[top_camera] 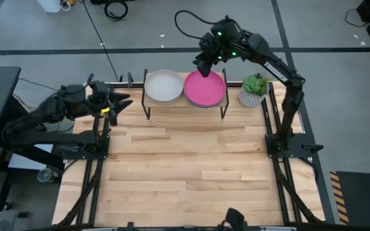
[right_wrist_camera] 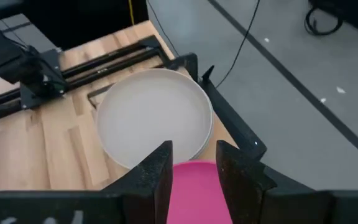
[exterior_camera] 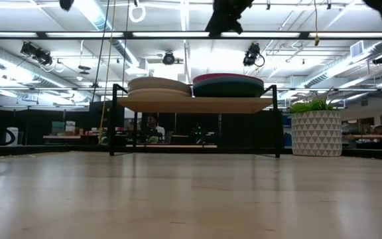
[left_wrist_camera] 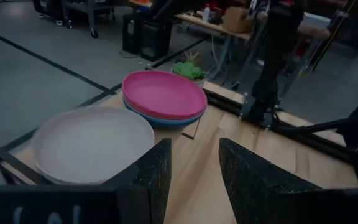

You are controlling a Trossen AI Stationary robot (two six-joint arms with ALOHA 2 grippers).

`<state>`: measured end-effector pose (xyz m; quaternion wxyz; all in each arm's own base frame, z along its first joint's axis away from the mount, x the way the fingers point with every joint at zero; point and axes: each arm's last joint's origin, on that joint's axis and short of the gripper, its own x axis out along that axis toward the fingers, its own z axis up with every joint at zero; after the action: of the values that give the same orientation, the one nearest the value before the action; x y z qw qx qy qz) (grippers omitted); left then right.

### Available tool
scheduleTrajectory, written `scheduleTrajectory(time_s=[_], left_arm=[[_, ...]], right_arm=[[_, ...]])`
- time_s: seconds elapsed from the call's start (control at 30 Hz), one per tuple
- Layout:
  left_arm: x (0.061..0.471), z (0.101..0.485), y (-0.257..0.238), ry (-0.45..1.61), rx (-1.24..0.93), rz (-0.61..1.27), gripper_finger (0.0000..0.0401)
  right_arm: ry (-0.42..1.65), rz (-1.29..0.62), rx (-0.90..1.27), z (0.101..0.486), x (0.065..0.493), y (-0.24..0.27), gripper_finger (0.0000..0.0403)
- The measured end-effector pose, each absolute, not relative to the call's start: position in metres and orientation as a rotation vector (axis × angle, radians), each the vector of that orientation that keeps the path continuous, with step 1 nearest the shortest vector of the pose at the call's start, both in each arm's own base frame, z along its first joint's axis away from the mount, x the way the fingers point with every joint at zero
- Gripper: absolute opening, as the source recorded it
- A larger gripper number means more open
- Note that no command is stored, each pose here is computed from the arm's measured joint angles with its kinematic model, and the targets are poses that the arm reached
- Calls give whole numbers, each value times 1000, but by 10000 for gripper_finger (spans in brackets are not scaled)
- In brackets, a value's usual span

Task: Place and stack plates onto a shelf
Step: Return to Home Position

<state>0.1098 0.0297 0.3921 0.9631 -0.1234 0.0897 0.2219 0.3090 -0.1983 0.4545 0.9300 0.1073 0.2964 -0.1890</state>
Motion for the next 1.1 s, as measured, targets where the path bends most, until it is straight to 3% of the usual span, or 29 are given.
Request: scheduleTrajectory(time_s=[0.23, 0.73, 1.1], left_arm=[[104, 346, 29, 14, -340, 455, 141], [94, 264, 30, -119, -589, 538, 141], [87, 261, 30, -181, -598, 568, 141]], right_arm=[[540, -428, 231, 441, 287, -169, 129], [259, -466, 509, 286, 224, -104, 129], [68, -481, 430, 277, 168, -77, 128]])
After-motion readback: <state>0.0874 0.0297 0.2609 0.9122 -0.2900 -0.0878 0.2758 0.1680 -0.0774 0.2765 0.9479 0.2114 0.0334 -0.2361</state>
